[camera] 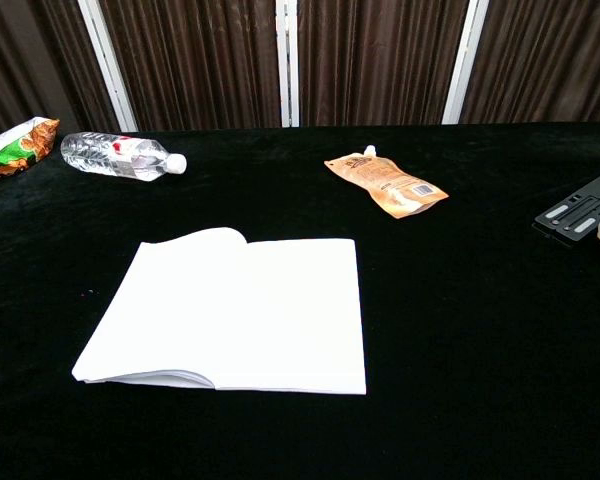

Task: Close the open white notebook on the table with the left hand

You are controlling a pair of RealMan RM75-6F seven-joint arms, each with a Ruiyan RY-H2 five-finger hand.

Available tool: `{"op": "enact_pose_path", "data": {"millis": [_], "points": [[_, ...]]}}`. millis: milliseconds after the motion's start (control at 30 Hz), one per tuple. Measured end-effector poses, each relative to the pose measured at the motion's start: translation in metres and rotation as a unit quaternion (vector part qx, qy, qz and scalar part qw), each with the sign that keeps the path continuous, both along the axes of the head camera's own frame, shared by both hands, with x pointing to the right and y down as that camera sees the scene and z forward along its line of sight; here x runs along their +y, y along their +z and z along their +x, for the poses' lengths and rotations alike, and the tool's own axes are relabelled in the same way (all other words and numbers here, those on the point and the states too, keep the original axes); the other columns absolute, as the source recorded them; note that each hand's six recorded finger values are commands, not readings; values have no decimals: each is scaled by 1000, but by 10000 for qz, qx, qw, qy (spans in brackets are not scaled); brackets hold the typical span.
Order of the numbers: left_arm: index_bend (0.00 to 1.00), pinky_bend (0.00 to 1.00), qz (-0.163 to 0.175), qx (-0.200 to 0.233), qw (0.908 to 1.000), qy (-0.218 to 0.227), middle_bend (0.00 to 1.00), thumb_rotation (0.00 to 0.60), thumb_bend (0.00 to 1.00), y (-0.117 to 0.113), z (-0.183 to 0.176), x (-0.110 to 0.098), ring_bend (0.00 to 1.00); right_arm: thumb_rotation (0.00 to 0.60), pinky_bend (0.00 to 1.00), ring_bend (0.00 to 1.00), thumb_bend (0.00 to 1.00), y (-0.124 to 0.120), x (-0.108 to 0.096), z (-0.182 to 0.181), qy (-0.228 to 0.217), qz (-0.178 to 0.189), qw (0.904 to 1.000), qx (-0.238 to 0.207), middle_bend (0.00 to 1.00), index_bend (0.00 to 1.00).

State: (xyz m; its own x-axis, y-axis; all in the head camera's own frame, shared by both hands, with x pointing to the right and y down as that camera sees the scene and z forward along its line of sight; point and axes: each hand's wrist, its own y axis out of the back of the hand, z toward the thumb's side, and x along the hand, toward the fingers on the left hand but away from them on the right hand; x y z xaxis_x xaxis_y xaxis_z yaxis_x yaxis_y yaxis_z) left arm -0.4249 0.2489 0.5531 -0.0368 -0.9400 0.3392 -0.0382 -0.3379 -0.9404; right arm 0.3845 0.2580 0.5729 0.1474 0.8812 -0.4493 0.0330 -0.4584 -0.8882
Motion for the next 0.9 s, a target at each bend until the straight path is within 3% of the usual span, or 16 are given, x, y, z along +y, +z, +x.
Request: {"op": "enact_pose_path", "data": {"millis": [433, 900], "points": [[0, 0, -53, -8, 10000, 55, 0, 600, 124, 3, 3, 2, 0, 600, 0, 0, 63, -13, -9, 5, 169, 453, 9988, -34, 0, 0], [0, 0, -305, 62, 9992, 269, 0, 600, 124, 17, 16, 5, 0, 600, 0, 0, 63, -15, -9, 6, 229, 459, 9987, -57, 0, 0]]}}
